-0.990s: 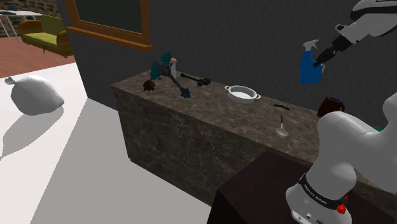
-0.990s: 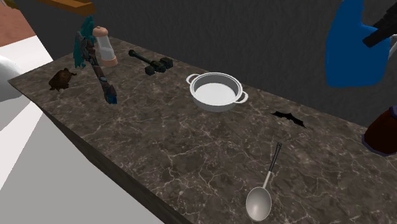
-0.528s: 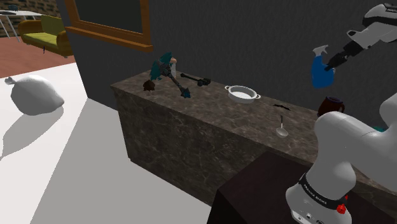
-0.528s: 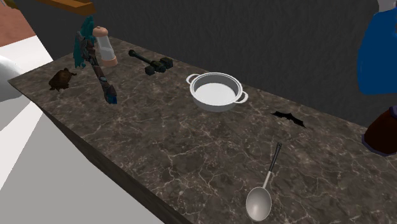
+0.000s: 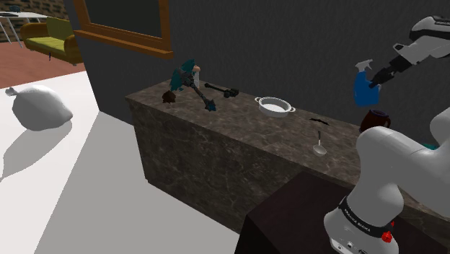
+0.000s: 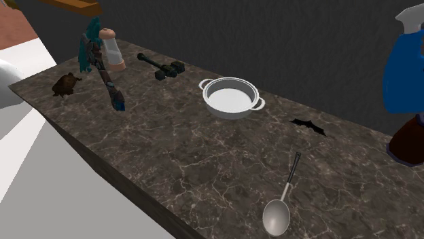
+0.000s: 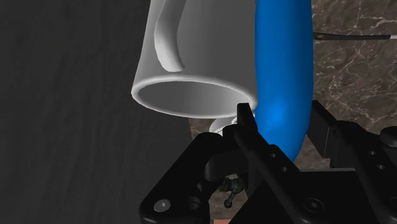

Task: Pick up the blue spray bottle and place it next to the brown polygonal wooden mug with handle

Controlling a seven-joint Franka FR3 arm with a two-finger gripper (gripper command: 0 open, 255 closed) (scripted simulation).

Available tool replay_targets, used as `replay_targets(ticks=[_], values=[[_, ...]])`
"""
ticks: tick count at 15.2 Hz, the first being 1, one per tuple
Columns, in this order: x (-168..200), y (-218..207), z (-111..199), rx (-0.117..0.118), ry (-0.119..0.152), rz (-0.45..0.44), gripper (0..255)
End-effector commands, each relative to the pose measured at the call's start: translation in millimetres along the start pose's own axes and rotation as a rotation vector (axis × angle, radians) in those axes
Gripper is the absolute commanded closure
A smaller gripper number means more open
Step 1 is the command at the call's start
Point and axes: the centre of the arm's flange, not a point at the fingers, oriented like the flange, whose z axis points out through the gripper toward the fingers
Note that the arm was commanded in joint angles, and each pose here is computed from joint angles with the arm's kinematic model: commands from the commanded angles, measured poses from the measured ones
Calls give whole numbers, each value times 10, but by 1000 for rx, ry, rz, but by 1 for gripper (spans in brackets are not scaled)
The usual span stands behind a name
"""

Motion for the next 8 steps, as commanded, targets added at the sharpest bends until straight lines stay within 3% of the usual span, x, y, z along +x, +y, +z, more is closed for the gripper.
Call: replay_targets(ticks=[1, 8], values=[[-43, -3, 86, -1, 0, 0, 255], [-213, -5, 414, -1, 0, 0, 255]])
